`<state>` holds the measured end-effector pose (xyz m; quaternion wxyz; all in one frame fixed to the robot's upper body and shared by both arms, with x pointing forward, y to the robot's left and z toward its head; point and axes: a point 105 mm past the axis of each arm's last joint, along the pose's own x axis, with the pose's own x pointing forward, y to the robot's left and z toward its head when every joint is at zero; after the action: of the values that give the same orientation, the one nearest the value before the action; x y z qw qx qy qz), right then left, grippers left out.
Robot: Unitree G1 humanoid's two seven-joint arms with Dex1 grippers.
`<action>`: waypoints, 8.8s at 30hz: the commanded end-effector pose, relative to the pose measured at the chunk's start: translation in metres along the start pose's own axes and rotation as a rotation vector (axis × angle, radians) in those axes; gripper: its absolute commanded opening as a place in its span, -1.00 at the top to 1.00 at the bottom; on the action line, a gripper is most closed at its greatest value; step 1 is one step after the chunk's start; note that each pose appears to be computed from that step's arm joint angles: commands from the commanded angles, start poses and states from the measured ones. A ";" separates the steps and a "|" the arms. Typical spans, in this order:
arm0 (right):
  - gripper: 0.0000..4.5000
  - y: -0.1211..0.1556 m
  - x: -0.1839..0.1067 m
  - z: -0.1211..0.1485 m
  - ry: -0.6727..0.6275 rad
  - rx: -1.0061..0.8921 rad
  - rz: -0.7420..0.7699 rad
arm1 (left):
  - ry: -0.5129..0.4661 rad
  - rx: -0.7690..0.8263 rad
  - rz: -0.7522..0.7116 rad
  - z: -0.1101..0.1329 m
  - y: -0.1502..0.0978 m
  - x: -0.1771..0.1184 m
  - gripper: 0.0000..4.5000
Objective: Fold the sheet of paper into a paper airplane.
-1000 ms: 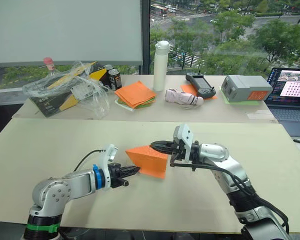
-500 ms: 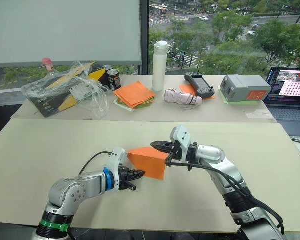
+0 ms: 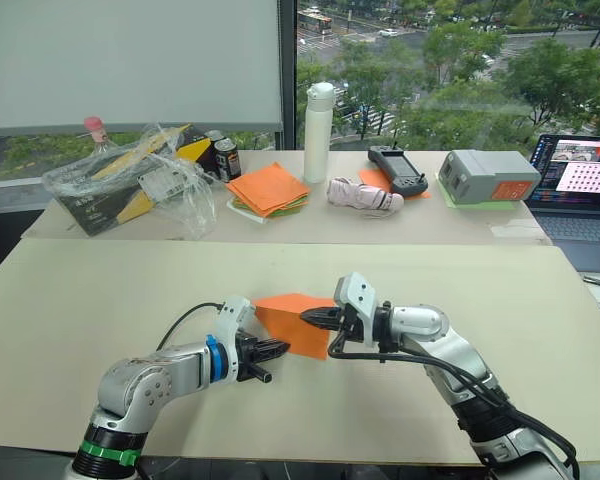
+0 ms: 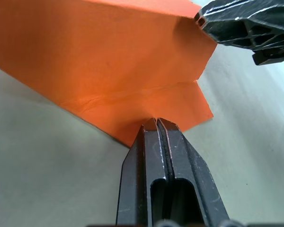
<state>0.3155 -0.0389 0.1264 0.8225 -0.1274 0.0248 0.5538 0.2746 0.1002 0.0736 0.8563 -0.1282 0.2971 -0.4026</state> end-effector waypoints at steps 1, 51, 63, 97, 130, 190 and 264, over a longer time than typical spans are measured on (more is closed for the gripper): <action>0.98 -0.022 0.000 0.025 -0.075 0.032 -0.082 | 0.067 -0.034 0.034 -0.020 0.006 0.000 1.00; 0.98 0.027 0.015 -0.024 0.146 -0.036 0.182 | 0.032 -0.056 0.056 -0.020 0.001 -0.011 1.00; 0.98 0.028 0.015 -0.036 0.180 -0.055 0.175 | 0.022 -0.079 -0.045 -0.017 -0.022 -0.045 1.00; -0.35 -0.015 -0.026 -0.003 0.039 0.302 -0.086 | 0.022 -0.133 0.086 -0.015 0.028 -0.022 1.00; -0.64 0.006 -0.036 -0.029 0.232 0.933 -0.042 | 0.016 -0.143 0.077 -0.015 0.025 -0.019 1.00; 0.98 0.008 -0.026 -0.031 0.190 0.868 -0.050 | 0.022 -0.141 0.077 -0.017 0.024 -0.021 1.00; 0.98 0.031 -0.038 -0.040 0.135 -0.851 0.212 | 0.030 -0.135 0.074 -0.017 0.024 -0.021 1.00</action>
<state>0.2771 -0.0672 0.0874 0.6543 -0.4577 -0.1222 0.5894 0.2749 0.1266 0.0744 0.8610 -0.1732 0.3026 -0.3702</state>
